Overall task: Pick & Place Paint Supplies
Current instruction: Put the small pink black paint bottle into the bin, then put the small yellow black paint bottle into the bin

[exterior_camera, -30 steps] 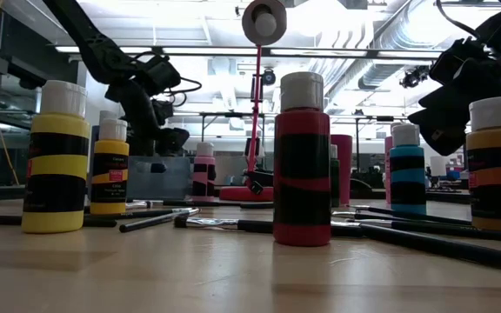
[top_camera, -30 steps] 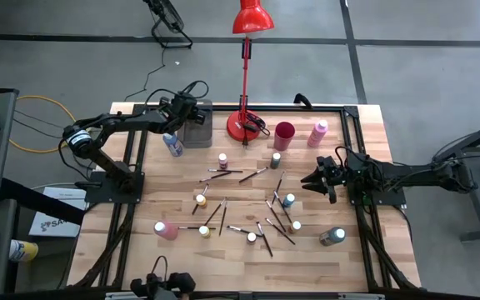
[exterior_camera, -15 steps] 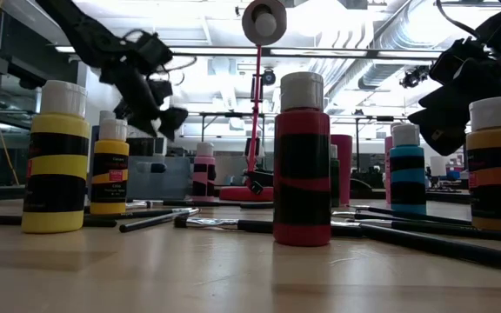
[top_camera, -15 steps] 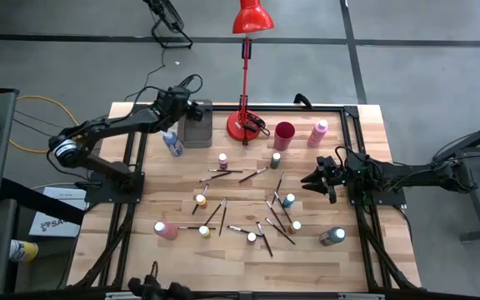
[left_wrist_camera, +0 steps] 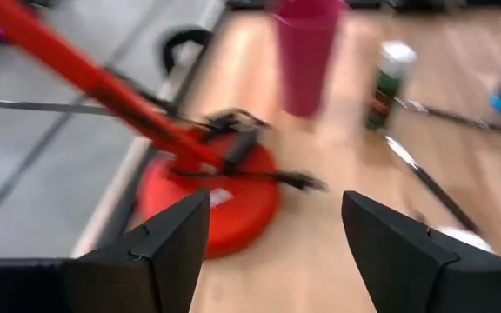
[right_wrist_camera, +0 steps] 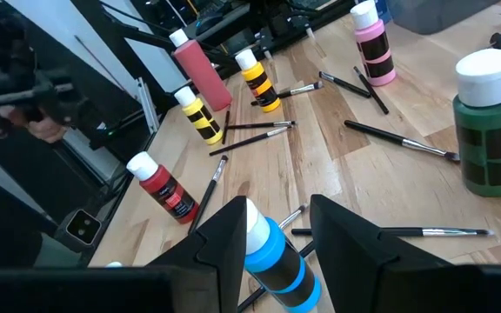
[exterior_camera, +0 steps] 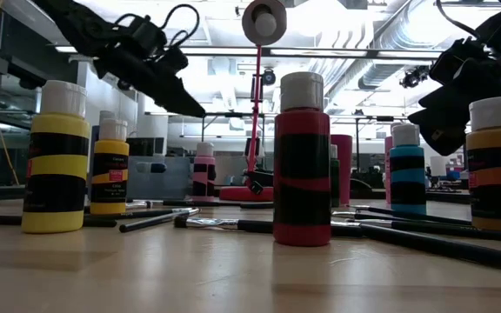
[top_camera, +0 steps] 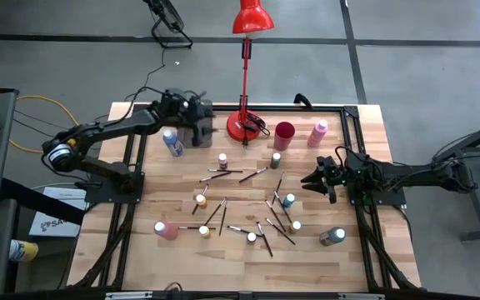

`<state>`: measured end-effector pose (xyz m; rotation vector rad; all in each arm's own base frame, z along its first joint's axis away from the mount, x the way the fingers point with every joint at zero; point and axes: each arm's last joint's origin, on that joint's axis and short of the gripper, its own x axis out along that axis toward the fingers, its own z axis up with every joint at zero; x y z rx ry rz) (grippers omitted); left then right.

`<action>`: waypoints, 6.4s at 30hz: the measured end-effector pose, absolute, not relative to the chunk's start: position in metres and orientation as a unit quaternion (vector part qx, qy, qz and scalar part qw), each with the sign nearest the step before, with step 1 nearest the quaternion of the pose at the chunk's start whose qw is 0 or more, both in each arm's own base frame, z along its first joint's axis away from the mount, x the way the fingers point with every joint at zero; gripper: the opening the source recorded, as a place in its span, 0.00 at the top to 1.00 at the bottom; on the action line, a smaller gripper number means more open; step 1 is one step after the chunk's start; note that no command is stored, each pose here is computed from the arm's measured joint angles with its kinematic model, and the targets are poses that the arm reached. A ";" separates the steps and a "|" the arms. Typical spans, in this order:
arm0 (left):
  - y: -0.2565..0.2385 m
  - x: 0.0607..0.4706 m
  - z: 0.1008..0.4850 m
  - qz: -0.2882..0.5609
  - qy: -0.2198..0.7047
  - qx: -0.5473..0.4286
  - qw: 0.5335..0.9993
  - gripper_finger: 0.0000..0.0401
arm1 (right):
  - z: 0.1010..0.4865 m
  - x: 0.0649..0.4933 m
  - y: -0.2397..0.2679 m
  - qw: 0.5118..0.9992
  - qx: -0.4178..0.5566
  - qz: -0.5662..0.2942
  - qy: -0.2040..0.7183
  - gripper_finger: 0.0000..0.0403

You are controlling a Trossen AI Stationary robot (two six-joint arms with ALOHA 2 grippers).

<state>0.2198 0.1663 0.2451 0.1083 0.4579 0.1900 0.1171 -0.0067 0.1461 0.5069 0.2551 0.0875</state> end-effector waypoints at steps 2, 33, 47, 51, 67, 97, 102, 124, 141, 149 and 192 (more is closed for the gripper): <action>0.157 0.224 0.242 0.067 0.241 0.065 0.966 0.37 | 0.146 0.117 -0.007 0.959 0.250 0.043 0.126 0.70; 0.104 0.270 0.195 -0.030 0.345 0.076 0.935 0.37 | 0.146 0.117 -0.007 0.959 0.250 0.043 0.126 0.70; 0.105 0.271 0.196 -0.025 0.341 0.071 0.937 0.60 | 0.146 0.117 -0.007 0.959 0.250 0.043 0.126 0.70; 0.105 0.271 0.196 -0.022 0.340 0.072 0.937 0.68 | 0.146 0.117 -0.007 0.959 0.250 0.043 0.126 0.70; 0.118 0.274 0.273 0.180 0.317 0.097 0.926 0.70 | 0.146 0.117 -0.007 0.959 0.250 0.043 0.127 0.70; 0.207 0.254 0.256 0.533 0.325 -0.101 0.774 0.71 | 0.146 0.117 -0.007 0.959 0.250 0.042 0.129 0.70; 0.212 0.259 0.243 0.553 0.329 -0.111 0.757 0.71 | 0.146 0.117 -0.007 0.959 0.250 0.042 0.129 0.70; 0.221 0.263 0.227 0.613 0.300 -0.139 0.718 0.71 | 0.146 0.117 -0.007 0.959 0.250 0.042 0.129 0.70; 0.223 0.263 0.220 0.646 0.284 -0.147 0.693 0.71 | 0.146 0.117 -0.007 0.959 0.250 0.042 0.129 0.70; 0.222 0.263 0.219 0.643 0.291 -0.151 0.692 0.71 | 0.146 0.117 -0.007 0.959 0.250 0.042 0.129 0.70; 0.232 0.287 0.274 0.475 0.355 -0.016 0.805 0.61 | 0.146 0.117 -0.007 0.959 0.250 0.042 0.129 0.70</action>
